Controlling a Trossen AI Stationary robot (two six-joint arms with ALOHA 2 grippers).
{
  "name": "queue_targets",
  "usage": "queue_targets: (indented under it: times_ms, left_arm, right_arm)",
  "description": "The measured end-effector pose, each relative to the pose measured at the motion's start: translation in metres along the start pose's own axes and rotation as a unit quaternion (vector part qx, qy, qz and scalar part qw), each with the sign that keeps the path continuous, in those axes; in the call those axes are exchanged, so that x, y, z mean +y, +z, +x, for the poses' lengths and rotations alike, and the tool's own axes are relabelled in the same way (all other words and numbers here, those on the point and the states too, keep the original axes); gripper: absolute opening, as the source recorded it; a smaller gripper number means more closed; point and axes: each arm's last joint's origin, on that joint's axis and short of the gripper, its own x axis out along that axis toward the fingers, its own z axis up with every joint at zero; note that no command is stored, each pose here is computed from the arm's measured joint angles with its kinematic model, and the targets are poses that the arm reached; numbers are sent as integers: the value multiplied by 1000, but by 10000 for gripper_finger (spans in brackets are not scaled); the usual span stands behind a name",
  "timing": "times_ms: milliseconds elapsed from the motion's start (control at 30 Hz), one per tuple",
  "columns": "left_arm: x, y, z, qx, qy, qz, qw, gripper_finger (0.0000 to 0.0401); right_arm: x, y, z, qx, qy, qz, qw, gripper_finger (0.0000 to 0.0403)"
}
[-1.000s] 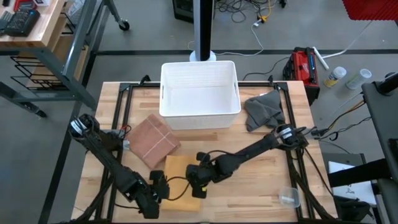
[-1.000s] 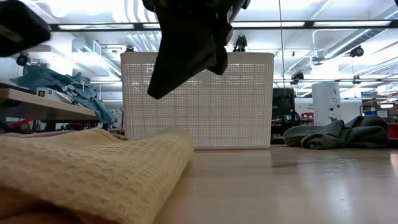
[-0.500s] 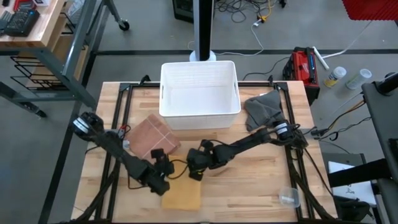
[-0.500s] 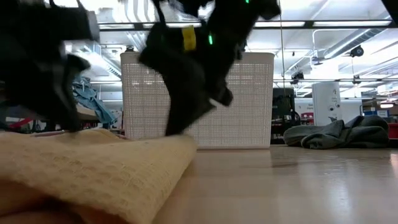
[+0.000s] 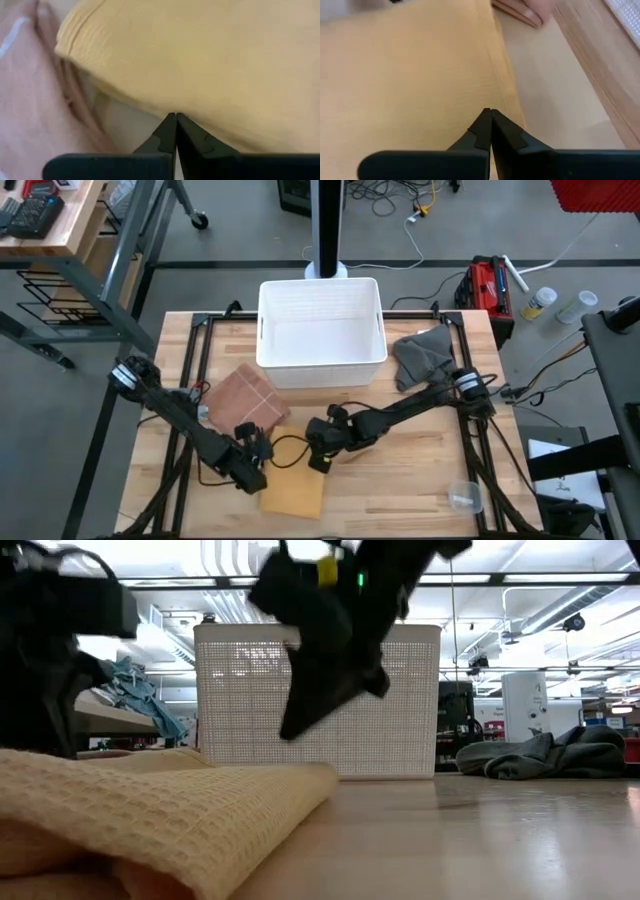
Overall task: Fold towel
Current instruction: Stack the yellow towel on top of the brown squared towel
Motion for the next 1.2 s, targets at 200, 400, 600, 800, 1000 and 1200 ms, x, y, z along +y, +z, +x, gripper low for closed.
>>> queue_targets:
  times_ms: [200,400,600,800,1000,1200]
  left_arm:
    - [-16,-6,-19,-18,-39,-14,999,0]
    - [-37,-22,-28,-49,-90,-9,995,0]
    - [-53,-2,-26,-155,-133,-1,979,0]
    - [-50,3,-2,-132,-106,5,986,0]
    - [-55,-2,26,-99,-90,-12,991,0]
    - [-55,1,28,-92,-100,-21,991,0]
  right_arm:
    - [14,-15,-29,6,75,-15,997,0]
    - [15,-62,-24,-13,138,84,987,0]
    - [7,-89,-4,-53,211,215,952,3]
    - [5,-97,-2,-40,225,259,938,51]
    - [6,-104,-1,15,170,302,938,131]
    - [14,-97,2,18,175,349,921,209]
